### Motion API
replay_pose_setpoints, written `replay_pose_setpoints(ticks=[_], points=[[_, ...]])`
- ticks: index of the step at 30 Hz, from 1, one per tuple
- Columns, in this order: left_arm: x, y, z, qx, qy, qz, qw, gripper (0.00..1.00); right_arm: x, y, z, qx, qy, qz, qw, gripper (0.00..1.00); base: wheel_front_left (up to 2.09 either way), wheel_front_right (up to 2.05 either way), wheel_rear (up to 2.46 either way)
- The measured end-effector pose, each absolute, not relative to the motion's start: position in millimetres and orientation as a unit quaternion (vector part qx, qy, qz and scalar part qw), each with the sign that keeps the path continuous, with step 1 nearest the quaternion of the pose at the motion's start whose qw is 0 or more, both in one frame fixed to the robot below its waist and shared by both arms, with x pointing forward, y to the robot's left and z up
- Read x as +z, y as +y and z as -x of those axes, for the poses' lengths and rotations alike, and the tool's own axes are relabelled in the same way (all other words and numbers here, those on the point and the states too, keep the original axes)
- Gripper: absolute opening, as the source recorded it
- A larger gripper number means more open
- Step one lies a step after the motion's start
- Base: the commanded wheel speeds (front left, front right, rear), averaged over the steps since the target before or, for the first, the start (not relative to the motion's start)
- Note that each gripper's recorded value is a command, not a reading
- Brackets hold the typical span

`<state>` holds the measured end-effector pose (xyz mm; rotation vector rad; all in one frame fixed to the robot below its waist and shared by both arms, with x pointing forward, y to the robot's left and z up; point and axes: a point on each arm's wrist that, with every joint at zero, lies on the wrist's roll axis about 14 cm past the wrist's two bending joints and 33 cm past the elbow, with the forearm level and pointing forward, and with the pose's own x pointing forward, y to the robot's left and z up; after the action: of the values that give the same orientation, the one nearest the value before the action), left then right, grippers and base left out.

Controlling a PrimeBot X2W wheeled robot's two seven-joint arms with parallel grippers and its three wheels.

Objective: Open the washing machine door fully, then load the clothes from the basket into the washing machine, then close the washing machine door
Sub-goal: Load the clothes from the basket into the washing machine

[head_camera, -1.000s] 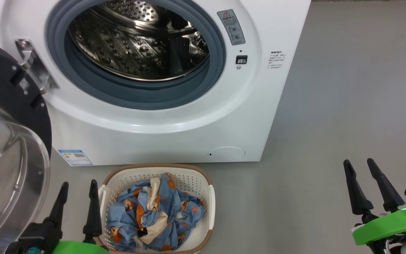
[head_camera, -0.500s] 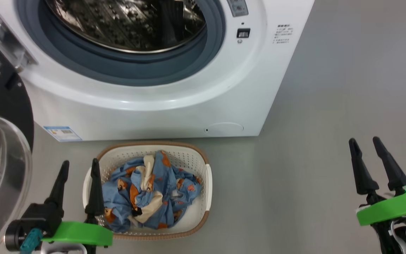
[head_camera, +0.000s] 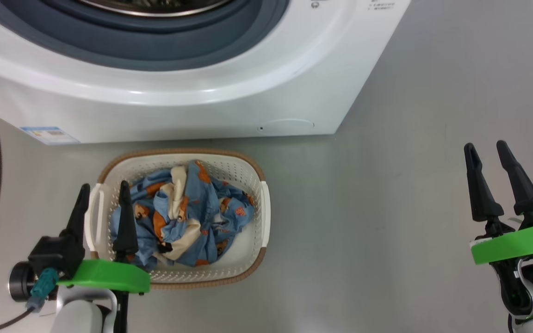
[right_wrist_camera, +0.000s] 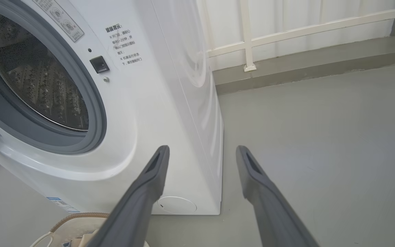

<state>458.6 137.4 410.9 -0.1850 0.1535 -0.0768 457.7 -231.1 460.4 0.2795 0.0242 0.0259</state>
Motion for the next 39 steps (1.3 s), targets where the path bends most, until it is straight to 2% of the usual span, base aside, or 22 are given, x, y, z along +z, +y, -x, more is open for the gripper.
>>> replay_pose_setpoints(ticks=[21, 39], points=[[309.7, 113.9, -500.5, -0.053, 0.184, 0.104, 0.976, 1.0, 415.9, -242.1, -490.1, -0.008, 0.041, -0.145, 0.989, 1.0, 0.0, 0.0, 0.0], [178.1, 85.0, -502.9, -0.084, 0.358, 0.119, 0.922, 1.0, 370.4, -257.1, -509.8, -0.03, 0.07, -0.142, 0.987, 1.0, 0.0, 0.0, 0.0]])
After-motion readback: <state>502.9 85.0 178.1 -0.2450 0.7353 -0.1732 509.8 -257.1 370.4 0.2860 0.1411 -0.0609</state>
